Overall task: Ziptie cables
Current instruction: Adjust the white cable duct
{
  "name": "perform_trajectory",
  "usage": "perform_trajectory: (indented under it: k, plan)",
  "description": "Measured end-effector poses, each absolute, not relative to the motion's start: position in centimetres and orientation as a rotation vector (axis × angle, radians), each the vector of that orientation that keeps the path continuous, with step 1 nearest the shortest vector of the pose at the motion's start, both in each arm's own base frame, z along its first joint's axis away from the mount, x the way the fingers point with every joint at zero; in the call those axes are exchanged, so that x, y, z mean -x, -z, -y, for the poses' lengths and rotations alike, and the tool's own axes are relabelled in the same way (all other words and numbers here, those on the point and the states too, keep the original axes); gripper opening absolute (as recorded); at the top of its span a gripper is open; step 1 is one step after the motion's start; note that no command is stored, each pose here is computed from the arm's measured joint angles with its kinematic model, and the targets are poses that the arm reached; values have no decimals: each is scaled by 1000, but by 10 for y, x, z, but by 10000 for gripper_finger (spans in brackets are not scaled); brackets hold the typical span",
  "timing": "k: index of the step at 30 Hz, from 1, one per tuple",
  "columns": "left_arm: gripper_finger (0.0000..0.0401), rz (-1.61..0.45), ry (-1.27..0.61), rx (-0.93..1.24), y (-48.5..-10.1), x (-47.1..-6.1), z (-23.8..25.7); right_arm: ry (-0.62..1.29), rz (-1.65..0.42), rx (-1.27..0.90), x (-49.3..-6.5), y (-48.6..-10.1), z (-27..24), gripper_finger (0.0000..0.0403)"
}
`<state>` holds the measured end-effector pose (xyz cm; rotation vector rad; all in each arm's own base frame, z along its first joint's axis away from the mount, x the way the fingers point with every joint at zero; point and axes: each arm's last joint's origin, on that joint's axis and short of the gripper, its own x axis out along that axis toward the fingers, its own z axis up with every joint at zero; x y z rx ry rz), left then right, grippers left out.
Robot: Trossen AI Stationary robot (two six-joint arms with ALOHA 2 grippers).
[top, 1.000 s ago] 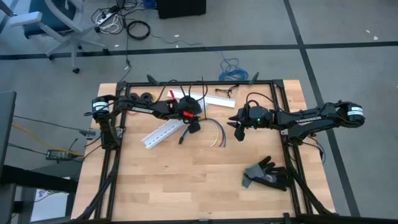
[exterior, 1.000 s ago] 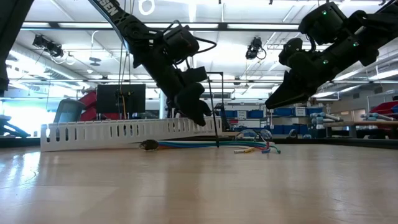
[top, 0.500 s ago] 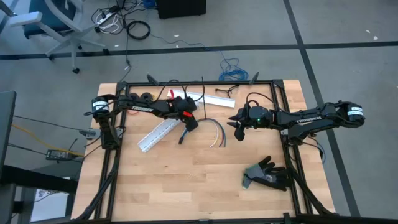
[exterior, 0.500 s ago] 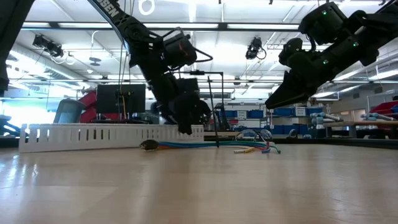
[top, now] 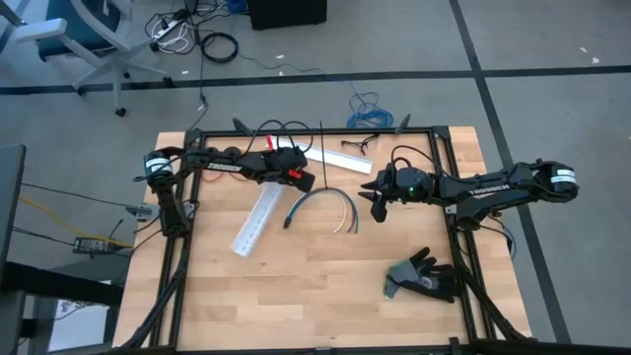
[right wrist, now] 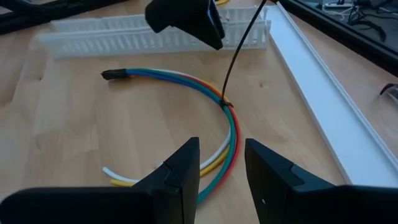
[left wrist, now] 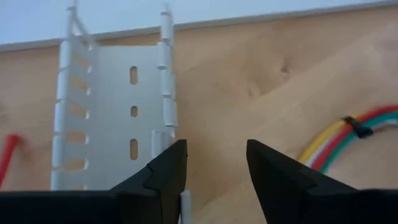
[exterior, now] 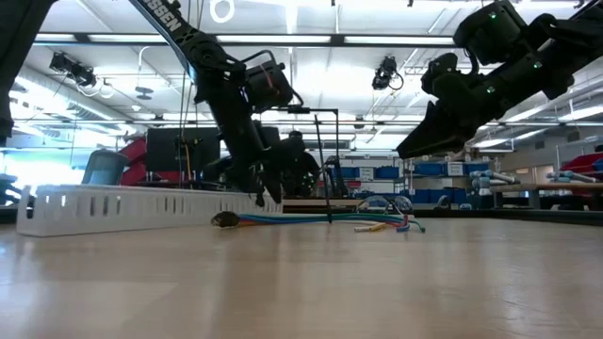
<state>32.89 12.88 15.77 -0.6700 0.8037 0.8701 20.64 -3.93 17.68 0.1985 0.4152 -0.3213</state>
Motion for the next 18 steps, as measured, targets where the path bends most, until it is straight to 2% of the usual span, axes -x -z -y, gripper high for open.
perform_trajectory:
  k: [8, 12, 18]
  plan:
    - [177, -885, -976, 619, -154, -319, -128, 319, -414, -199, -206, -177, 39, 114]
    - [177, -940, -854, 510, -154, -322, -125, 318, -407, -199, -207, -178, 39, 114]
    - [177, -837, -574, 362, -163, -344, -114, 246, -342, -138, -213, -182, 39, 114]
